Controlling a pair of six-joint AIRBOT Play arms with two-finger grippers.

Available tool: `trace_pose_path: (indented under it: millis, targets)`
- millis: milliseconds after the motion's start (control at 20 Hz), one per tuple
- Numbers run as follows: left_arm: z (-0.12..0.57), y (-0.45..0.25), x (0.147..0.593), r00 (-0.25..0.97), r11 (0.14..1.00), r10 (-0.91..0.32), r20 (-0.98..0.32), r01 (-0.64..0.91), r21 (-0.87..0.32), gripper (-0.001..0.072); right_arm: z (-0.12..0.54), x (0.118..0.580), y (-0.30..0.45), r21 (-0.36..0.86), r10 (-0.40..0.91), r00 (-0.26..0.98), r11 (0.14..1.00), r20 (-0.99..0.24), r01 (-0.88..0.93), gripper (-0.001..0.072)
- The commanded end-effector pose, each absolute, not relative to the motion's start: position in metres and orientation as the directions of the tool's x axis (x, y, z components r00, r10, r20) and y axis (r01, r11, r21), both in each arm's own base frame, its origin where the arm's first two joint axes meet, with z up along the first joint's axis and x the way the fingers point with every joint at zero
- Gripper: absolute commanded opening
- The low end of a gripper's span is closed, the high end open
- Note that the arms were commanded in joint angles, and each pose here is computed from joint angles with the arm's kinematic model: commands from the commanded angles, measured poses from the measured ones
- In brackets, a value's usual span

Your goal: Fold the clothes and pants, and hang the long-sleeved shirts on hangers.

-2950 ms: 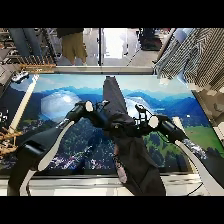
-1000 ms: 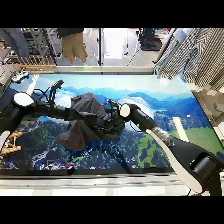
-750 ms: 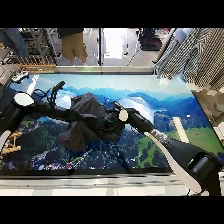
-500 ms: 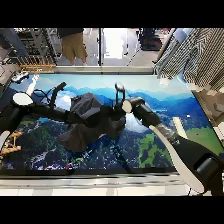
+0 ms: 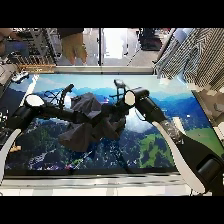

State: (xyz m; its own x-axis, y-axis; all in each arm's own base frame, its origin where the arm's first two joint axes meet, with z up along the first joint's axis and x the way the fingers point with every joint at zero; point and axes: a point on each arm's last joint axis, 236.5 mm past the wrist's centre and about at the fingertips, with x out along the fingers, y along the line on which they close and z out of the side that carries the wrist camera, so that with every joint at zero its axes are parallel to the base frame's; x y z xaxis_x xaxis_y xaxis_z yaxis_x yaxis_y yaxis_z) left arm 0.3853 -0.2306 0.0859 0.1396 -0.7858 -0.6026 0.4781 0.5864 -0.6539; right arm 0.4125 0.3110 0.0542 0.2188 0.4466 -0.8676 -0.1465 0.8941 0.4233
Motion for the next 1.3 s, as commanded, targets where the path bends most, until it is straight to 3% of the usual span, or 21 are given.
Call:
trace_pose_path:
  millis: [0, 150, 250, 450, 500, 550, 600, 700, 800, 850, 1050, 1150, 1250]
  targets:
    - [0.086, -0.229, 0.387, 0.141, 0.583, -0.790, -0.597, 0.475, -0.659, 0.0016, 0.034, 0.380, 0.348, 0.555, 0.554, 0.104, 0.832, -0.826, -0.013, 0.0538]
    - [0.086, -0.229, 0.376, 0.095, 0.564, -0.795, -0.599, 0.480, -0.672, 0.0016, 0.012, 0.422, 0.355, 0.621, 0.570, 0.247, 0.734, -0.784, 0.275, 0.0511]
    - [0.087, -0.230, 0.372, 0.083, 0.557, -0.797, -0.599, 0.487, -0.673, 0.0016, -0.017, 0.417, 0.357, 0.577, 0.548, 0.198, 0.711, -0.813, 0.401, 0.0459]
    - [0.102, -0.233, 0.371, 0.099, 0.532, -0.818, -0.567, 0.504, -0.680, 0.0016, -0.076, 0.377, 0.386, 0.477, 0.505, 0.057, 0.764, -0.861, 0.435, 0.0458]
    - [0.106, -0.234, 0.371, 0.104, 0.527, -0.823, -0.558, 0.506, -0.683, 0.0016, -0.087, 0.367, 0.388, 0.450, 0.484, 0.027, 0.788, -0.874, 0.421, 0.0358]
    - [0.108, -0.232, 0.371, 0.110, 0.531, -0.821, -0.560, 0.508, -0.678, 0.0016, -0.093, 0.359, 0.382, 0.413, 0.441, 0.008, 0.834, -0.897, 0.365, 0.0088]
    - [0.109, -0.230, 0.372, 0.119, 0.537, -0.818, -0.562, 0.510, -0.672, 0.0016, -0.090, 0.354, 0.371, 0.370, 0.387, -0.004, 0.885, -0.922, 0.284, 0.0034]
    - [0.109, -0.221, 0.382, 0.156, 0.557, -0.813, -0.561, 0.493, -0.669, 0.0016, -0.063, 0.348, 0.326, 0.214, 0.214, -0.010, 0.976, -0.977, 0.026, 0.0029]
    - [0.114, -0.218, 0.388, 0.184, 0.564, -0.818, -0.545, 0.449, -0.693, 0.0014, 0.000, 0.358, 0.269, 0.019, 0.033, 0.089, 0.988, -0.995, -0.155, 0.0029]
    - [0.123, -0.222, 0.388, 0.188, 0.539, -0.837, -0.514, 0.449, -0.713, 0.0014, 0.047, 0.368, 0.253, 0.001, 0.033, 0.174, 0.983, -0.984, -0.182, 0.0026]
    - [0.218, -0.258, 0.384, 0.251, 0.317, -0.945, -0.210, 0.545, -0.777, 0.0013, 0.241, 0.384, 0.233, 0.176, 0.278, 0.520, 0.956, -0.808, -0.236, 0.0017]
    - [0.230, -0.272, 0.381, 0.282, 0.327, -0.940, -0.193, 0.575, -0.750, 0.0013, 0.278, 0.373, 0.234, 0.201, 0.350, 0.566, 0.929, -0.747, -0.310, 0.0017]
    - [0.228, -0.294, 0.380, 0.332, 0.352, -0.925, -0.186, 0.560, -0.750, 0.0014, 0.261, 0.363, 0.236, 0.185, 0.344, 0.525, 0.925, -0.779, -0.333, 0.0017]
